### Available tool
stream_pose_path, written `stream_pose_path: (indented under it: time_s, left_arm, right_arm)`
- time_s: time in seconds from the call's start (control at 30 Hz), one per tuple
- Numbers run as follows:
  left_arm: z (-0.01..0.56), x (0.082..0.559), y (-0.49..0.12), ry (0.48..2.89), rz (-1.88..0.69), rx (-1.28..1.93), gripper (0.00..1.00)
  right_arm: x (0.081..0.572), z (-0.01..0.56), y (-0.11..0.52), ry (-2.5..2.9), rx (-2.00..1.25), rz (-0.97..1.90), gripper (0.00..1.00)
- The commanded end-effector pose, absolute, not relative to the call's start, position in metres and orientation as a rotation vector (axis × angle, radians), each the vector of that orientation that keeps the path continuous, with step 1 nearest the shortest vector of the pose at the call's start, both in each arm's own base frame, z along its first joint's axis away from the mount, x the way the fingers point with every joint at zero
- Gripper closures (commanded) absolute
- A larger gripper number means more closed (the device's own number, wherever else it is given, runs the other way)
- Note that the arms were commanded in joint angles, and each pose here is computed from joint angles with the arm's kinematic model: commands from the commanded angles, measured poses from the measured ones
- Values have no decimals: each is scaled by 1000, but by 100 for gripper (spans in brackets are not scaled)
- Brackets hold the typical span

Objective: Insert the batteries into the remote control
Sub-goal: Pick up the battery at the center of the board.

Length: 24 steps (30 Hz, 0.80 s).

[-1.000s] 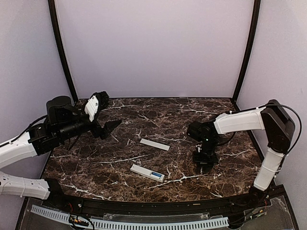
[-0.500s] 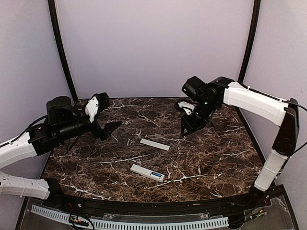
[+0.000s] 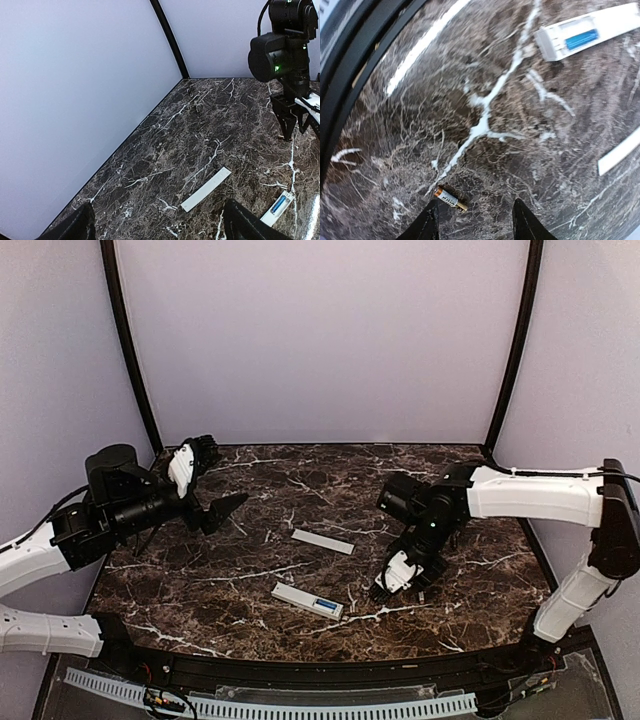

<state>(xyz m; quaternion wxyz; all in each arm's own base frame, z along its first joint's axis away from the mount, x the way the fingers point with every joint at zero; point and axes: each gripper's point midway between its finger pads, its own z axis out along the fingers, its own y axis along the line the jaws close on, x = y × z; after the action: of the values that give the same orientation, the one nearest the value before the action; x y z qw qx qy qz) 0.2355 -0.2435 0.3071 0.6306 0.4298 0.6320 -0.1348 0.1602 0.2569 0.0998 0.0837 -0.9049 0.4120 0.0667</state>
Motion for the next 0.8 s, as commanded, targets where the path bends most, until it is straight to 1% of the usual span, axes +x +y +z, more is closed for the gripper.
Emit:
stream_pose_path:
  time_s: [0.0, 0.1, 0.37, 0.47, 0.6, 0.77]
  left_arm:
    - [302, 230, -248, 1438, -333, 1013, 12]
    - [302, 230, -248, 1438, -332, 1015, 11]
    - [303, 228, -248, 1439, -347, 1010, 10]
    - [302, 228, -247, 1442, -346, 1010, 9]
    - [302, 227, -247, 1443, -349, 1011, 9]
    - [302, 226, -247, 1440, -355, 1013, 8]
  right_arm:
    - [161, 70, 217, 841, -3021, 17, 52]
    - [169, 52, 208, 704, -3072, -51, 52]
    - [175, 32, 215, 559, -3080, -25, 51]
    - [176, 26, 214, 576, -3101, -9, 53]
    - [177, 18, 205, 628, -3146, 19, 57]
    - [184, 16, 197, 627, -3161, -7, 58]
